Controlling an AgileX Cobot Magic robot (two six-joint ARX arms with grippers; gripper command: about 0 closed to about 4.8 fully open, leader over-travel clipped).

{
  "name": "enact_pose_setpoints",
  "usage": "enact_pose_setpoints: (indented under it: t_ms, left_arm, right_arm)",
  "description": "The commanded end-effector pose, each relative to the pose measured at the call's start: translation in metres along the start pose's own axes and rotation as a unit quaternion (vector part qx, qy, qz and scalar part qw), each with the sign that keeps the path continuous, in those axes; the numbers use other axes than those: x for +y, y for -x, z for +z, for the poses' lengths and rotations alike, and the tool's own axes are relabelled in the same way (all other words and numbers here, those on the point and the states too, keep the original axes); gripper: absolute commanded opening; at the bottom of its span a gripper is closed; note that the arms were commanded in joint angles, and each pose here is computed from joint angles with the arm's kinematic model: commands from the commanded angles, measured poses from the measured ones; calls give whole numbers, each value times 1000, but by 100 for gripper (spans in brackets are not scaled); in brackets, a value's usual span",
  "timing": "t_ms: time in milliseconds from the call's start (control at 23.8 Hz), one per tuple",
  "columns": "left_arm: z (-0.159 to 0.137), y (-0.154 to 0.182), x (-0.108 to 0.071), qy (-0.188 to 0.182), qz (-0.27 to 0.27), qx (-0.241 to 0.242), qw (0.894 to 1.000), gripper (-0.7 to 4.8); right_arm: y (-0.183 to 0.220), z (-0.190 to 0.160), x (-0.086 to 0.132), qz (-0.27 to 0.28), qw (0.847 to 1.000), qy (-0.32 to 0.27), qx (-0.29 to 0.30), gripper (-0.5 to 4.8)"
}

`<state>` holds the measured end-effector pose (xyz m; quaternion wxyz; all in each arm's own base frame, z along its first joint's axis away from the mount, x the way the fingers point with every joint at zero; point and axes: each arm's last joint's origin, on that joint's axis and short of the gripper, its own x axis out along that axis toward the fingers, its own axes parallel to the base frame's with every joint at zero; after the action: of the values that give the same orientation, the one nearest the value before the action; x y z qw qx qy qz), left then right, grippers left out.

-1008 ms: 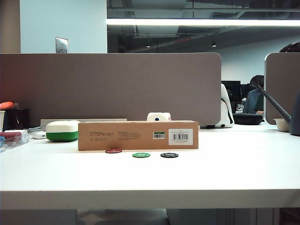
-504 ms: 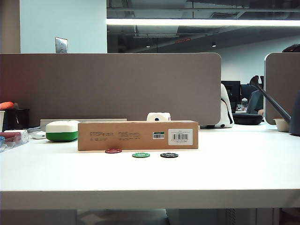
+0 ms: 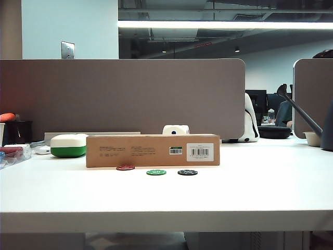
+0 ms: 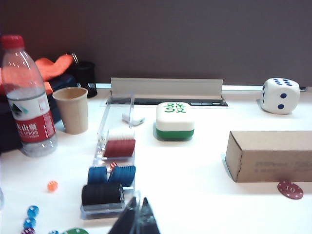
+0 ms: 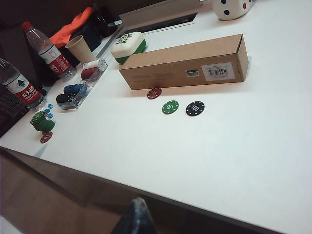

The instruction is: Push the chip with the lowest value in the row forward next to the rectangular box.

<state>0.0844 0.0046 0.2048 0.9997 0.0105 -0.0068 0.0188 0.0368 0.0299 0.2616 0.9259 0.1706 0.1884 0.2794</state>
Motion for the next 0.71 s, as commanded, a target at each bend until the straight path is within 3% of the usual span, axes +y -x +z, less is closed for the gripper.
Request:
enact_pose_setpoints:
  t_ms: [42,294,714]
  left_arm:
    - [-10,-5,0,20,-2,-14,1000,-5]
    - [-22,-8,0,63,-3,-8,998,-5]
    - [-34,-11,-4,51,-16,1,999,-5]
  right_arm:
    - [0,2,1,3,1000,0,-8,-6]
    - [0,2,1,3,1000,0,-9,-6]
    - [0,2,1,3,1000,0,-9,-6]
